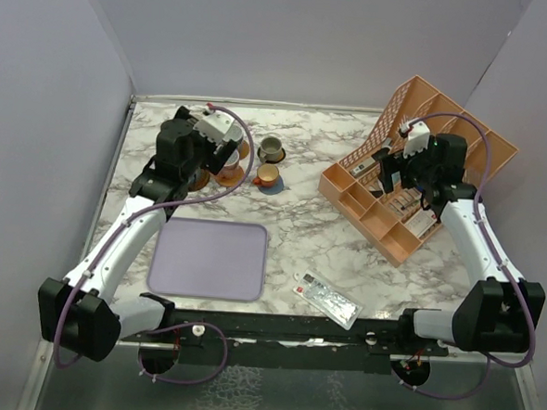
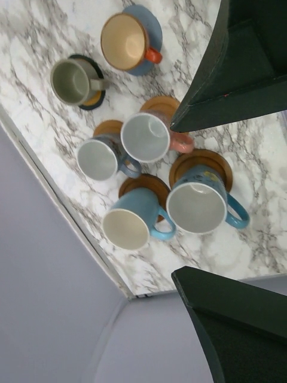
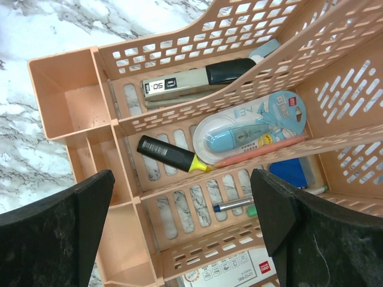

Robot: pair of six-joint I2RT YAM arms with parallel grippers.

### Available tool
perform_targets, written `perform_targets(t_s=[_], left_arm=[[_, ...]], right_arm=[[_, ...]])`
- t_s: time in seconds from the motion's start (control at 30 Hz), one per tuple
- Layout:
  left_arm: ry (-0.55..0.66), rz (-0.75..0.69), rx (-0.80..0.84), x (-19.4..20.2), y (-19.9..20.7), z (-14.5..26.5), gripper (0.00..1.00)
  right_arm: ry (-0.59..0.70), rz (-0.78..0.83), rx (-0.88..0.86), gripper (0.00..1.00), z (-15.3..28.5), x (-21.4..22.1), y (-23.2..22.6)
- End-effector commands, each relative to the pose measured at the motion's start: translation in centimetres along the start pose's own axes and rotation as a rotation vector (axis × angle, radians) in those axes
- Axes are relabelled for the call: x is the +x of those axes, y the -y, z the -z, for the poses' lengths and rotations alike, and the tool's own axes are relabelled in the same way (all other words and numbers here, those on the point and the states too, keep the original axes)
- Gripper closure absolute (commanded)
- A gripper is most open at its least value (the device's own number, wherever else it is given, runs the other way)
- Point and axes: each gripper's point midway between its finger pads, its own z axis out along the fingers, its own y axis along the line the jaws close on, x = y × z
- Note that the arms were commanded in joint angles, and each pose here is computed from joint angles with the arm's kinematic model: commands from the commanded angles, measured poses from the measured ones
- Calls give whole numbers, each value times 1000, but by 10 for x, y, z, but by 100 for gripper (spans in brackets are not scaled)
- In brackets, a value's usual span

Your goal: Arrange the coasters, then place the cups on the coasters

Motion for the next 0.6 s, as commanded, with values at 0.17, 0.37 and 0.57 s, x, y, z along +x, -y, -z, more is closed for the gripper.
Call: perform_targets(t_s=[0.17, 0.37, 0.57], left_arm=[[49, 254, -135, 19, -50, 38, 1], [125, 363, -163, 20, -51, 51, 1], [159, 396, -251, 25, -66, 59, 1]], right_arm=[[105, -30, 144, 0, 16, -52, 34], [163, -145, 182, 0, 17, -63, 38], [173, -163, 117, 0, 18, -66, 25]])
